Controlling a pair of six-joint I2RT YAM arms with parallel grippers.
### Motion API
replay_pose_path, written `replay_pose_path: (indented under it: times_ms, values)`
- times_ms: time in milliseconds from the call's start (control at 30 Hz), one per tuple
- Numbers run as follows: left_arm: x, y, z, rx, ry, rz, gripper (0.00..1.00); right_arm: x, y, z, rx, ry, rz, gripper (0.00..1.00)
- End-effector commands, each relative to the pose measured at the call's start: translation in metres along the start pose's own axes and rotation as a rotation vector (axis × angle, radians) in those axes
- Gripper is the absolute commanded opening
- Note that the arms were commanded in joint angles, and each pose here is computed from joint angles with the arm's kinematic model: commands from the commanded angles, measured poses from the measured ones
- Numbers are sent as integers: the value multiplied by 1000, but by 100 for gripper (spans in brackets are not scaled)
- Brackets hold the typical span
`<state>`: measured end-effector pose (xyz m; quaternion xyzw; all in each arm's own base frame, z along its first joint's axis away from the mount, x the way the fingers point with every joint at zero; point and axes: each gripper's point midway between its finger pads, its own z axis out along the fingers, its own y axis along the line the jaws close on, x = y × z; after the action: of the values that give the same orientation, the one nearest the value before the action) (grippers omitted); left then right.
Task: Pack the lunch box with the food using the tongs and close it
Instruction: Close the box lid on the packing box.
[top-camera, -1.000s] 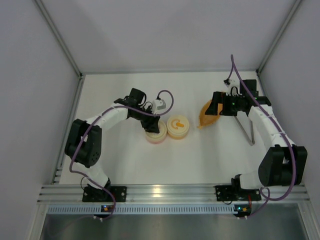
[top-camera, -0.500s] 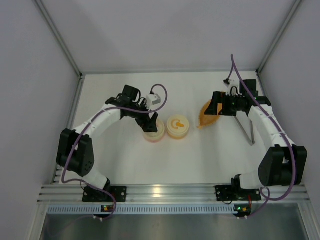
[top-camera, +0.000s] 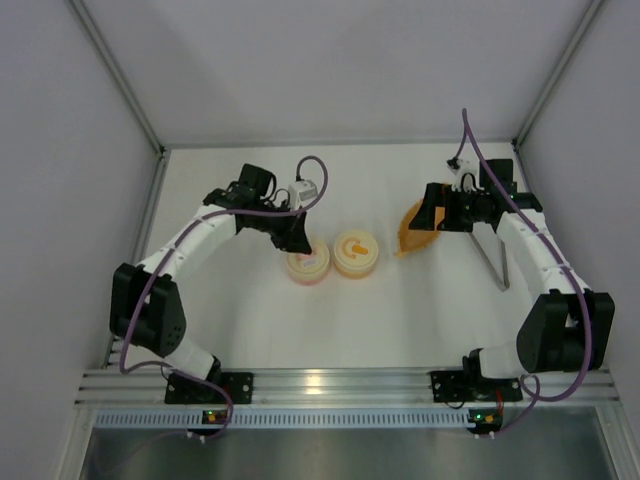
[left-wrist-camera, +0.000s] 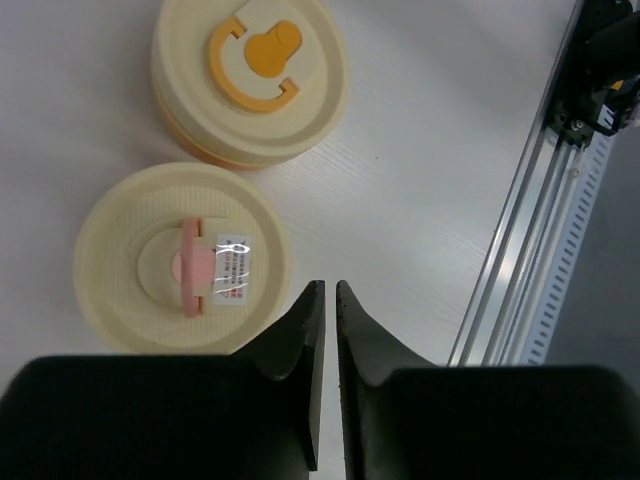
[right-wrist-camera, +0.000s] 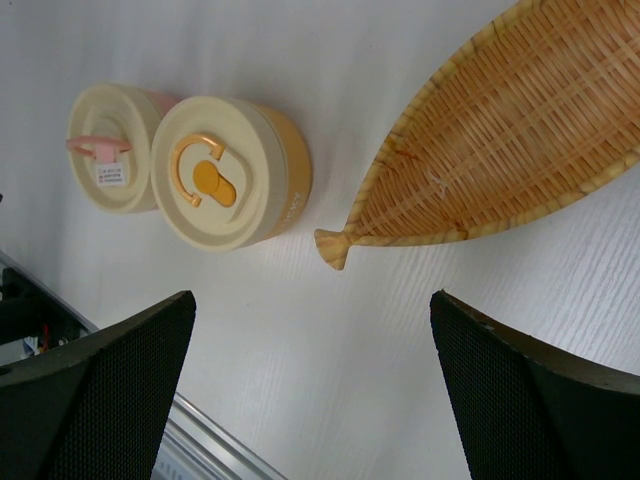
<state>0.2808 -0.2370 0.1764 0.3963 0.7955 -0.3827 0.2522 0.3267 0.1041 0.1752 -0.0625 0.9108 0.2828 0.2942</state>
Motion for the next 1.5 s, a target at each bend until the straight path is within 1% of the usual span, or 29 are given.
replay_pose_path:
  times_ms: [0,133,267,500,667,867,900,1300,1367,1467]
  values:
    - [12,-3,10,76,48,-90,10,-20,6,-4,-23,-66,-37,99]
    - [25,10,26,82,83,-159,2,-20,7,-5,-27,-63,-46,99]
    - [26,26,41,74,71,-202,0,-20,9,-7,-38,-62,-54,99]
    - [20,51,46,75,11,-298,0,-17,9,-6,-45,-54,-54,100]
    - [30,69,45,65,8,-355,0,-16,9,-4,-50,-46,-49,99]
    - [37,80,44,74,-4,-391,0,-15,9,-1,-56,-40,-42,99]
    - [39,82,45,88,-7,-415,0,-15,9,-1,-59,-40,-42,99]
    - [47,89,48,73,-4,-454,0,-14,12,0,-81,-32,-42,99]
    - [42,88,45,74,-14,-442,0,-15,14,-1,-91,-36,-45,100]
    - [23,81,34,67,-50,-398,0,-17,19,-3,-112,-44,-54,99]
